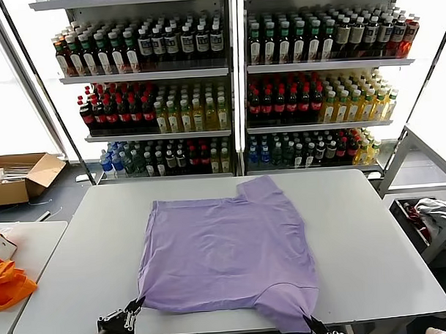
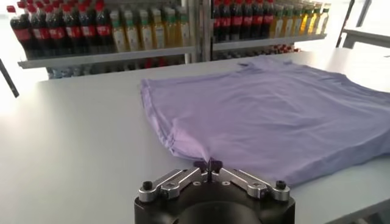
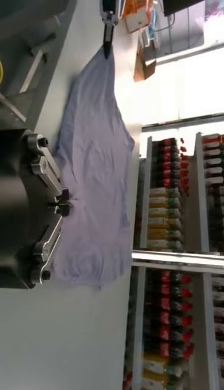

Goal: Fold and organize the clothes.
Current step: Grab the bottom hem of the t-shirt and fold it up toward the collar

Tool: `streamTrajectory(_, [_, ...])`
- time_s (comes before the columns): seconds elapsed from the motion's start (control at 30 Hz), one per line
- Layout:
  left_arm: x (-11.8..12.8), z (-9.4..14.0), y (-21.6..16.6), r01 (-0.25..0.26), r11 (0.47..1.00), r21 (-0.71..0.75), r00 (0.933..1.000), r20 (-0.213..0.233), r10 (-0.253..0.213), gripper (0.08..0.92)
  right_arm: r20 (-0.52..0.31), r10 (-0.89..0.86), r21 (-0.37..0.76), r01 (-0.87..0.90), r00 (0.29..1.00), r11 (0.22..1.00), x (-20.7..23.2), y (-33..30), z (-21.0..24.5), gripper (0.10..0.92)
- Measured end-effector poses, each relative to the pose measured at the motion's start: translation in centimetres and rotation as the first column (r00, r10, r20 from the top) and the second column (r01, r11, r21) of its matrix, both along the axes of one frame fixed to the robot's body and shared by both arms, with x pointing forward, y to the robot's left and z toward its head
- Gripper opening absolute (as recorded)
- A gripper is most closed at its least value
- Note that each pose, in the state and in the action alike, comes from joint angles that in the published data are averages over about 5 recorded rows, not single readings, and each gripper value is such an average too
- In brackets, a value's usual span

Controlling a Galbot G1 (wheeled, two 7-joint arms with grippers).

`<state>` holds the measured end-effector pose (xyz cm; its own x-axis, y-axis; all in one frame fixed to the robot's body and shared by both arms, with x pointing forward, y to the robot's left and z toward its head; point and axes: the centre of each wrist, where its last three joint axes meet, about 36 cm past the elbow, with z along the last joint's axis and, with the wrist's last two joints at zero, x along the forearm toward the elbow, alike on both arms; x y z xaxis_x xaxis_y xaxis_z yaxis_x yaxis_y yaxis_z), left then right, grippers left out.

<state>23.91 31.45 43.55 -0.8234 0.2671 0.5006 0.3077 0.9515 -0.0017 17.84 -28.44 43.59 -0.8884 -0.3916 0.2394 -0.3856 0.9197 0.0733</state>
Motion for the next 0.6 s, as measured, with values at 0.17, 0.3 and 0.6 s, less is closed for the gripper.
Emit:
streamTrajectory(0.17, [1.8, 0.8, 0.7, 0.021, 1.000, 0.011, 0.9992, 0.035, -0.021, 0.092, 0.054, -0.022, 0.037, 0.020, 0.998, 0.999, 3.0, 0.2, 0.3, 0.107])
streamTrajectory(0.3, [3.5, 1.3, 1.2, 0.043, 0.999, 0.011, 0.9969, 0.066, -0.043, 0.092, 0.097, -0.033, 0.054, 0.028, 0.995, 0.998, 5.7, 0.1, 0.4, 0.107])
streamTrajectory(0.6, [8.0, 1.4, 2.5, 0.078, 0.997, 0.017, 0.9897, 0.119, -0.080, 0.092, 0.154, -0.040, 0.058, 0.031, 0.987, 0.998, 11.9, -0.1, -0.4, 0.107])
